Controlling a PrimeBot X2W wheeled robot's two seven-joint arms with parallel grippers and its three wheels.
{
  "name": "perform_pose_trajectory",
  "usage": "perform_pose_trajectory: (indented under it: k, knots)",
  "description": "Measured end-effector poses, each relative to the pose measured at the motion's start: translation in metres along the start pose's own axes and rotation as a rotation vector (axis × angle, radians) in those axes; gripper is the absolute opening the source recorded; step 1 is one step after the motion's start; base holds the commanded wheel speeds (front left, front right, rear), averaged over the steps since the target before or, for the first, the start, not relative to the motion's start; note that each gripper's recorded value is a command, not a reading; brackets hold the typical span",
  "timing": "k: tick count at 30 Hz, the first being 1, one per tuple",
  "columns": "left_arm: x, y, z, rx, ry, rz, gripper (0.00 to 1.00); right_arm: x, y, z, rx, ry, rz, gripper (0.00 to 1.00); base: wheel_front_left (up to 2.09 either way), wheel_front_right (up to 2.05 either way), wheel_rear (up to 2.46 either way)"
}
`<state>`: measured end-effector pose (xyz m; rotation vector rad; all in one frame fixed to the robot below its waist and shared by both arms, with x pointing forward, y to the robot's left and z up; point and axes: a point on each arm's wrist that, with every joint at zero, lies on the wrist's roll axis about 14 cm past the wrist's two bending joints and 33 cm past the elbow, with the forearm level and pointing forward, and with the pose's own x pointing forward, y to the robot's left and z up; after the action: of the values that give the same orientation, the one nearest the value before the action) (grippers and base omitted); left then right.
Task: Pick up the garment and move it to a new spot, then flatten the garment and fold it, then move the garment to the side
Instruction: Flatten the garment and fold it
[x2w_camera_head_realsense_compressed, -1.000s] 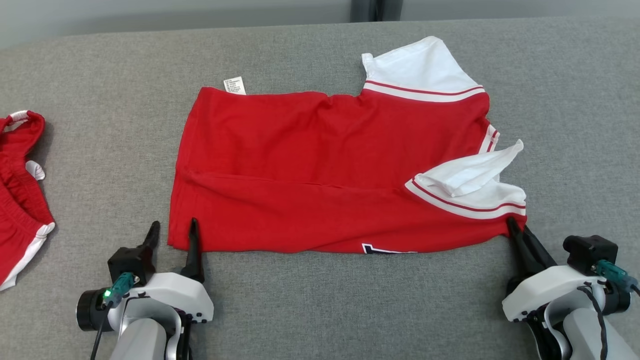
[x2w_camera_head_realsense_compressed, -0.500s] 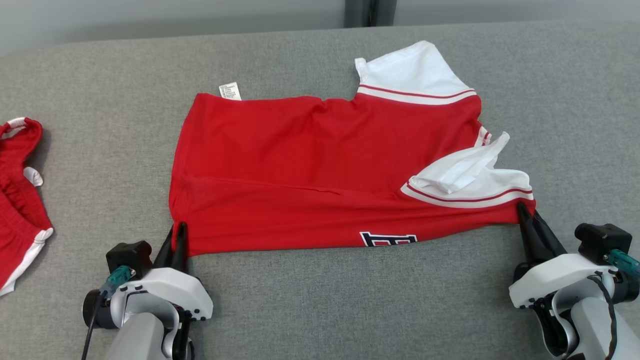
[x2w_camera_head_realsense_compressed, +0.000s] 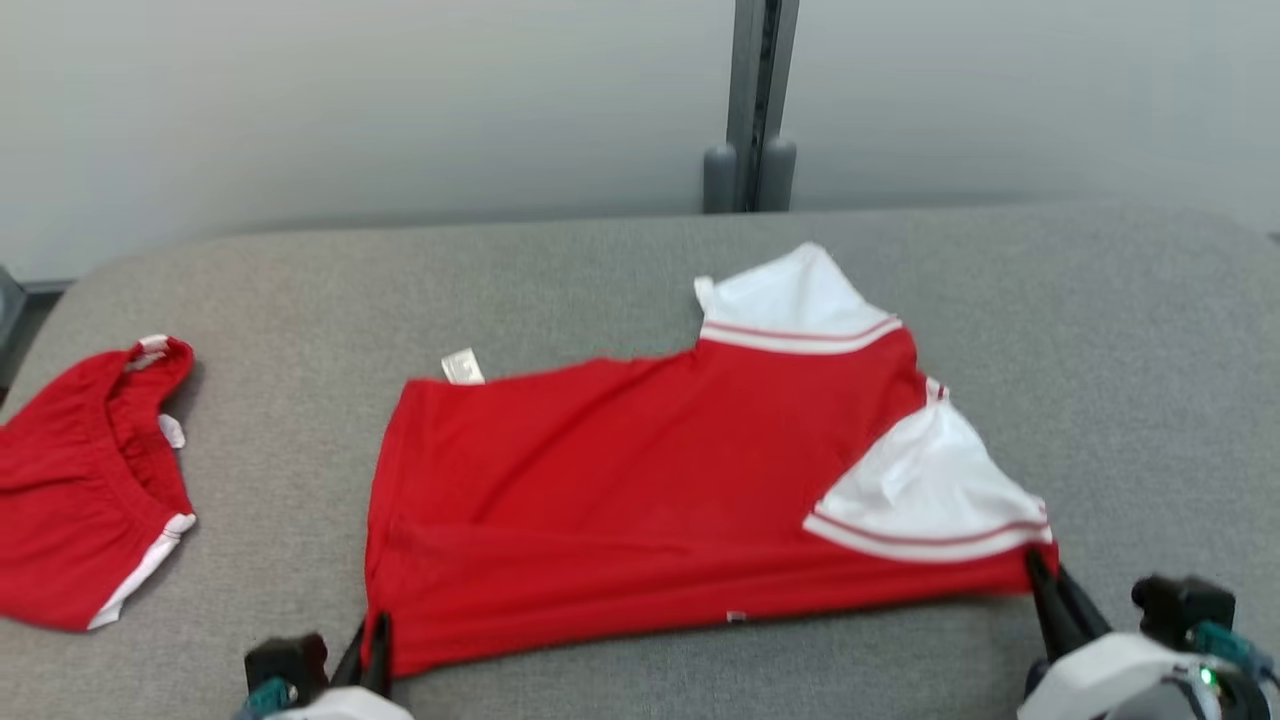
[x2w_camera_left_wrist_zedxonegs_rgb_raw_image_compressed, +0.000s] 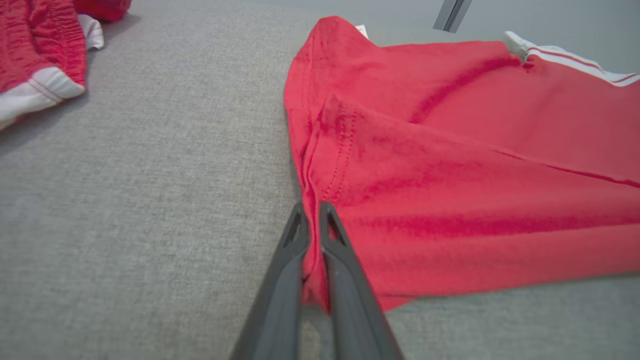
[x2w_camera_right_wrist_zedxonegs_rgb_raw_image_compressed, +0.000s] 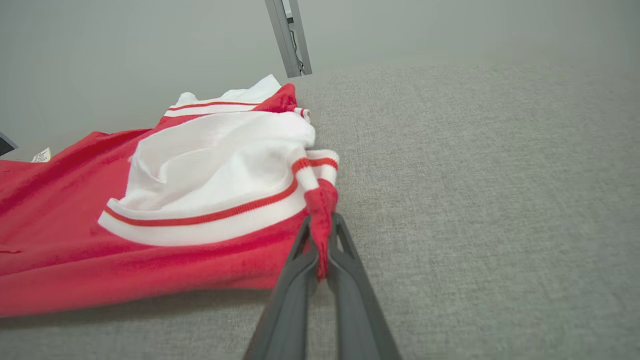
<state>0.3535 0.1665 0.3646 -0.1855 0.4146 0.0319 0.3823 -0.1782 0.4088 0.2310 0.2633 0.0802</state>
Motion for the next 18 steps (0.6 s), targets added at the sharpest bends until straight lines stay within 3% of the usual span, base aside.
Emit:
perform_pose_trajectory:
  k: [10, 11, 12, 18]
  knots:
    - [-0.039, 0.012, -0.034, 0.006, 0.056, 0.027, 0.00, -0.033, 0.003, -0.033, 0.017, 0.076, 0.006, 0.00, 0.00, 0.00, 0.00]
    - [-0.039, 0.012, -0.035, 0.008, 0.058, 0.029, 0.26, -0.032, 0.002, -0.034, 0.017, 0.079, 0.004, 0.17, 0.00, 0.00, 0.00]
    - [-0.037, 0.013, -0.031, 0.009, 0.045, 0.039, 1.00, -0.031, 0.001, -0.034, 0.018, 0.080, 0.001, 1.00, 0.00, 0.00, 0.00]
    - [-0.011, 0.006, 0.009, 0.024, -0.051, 0.036, 1.00, 0.000, 0.009, 0.003, 0.001, -0.015, 0.029, 1.00, 0.00, 0.00, 0.00]
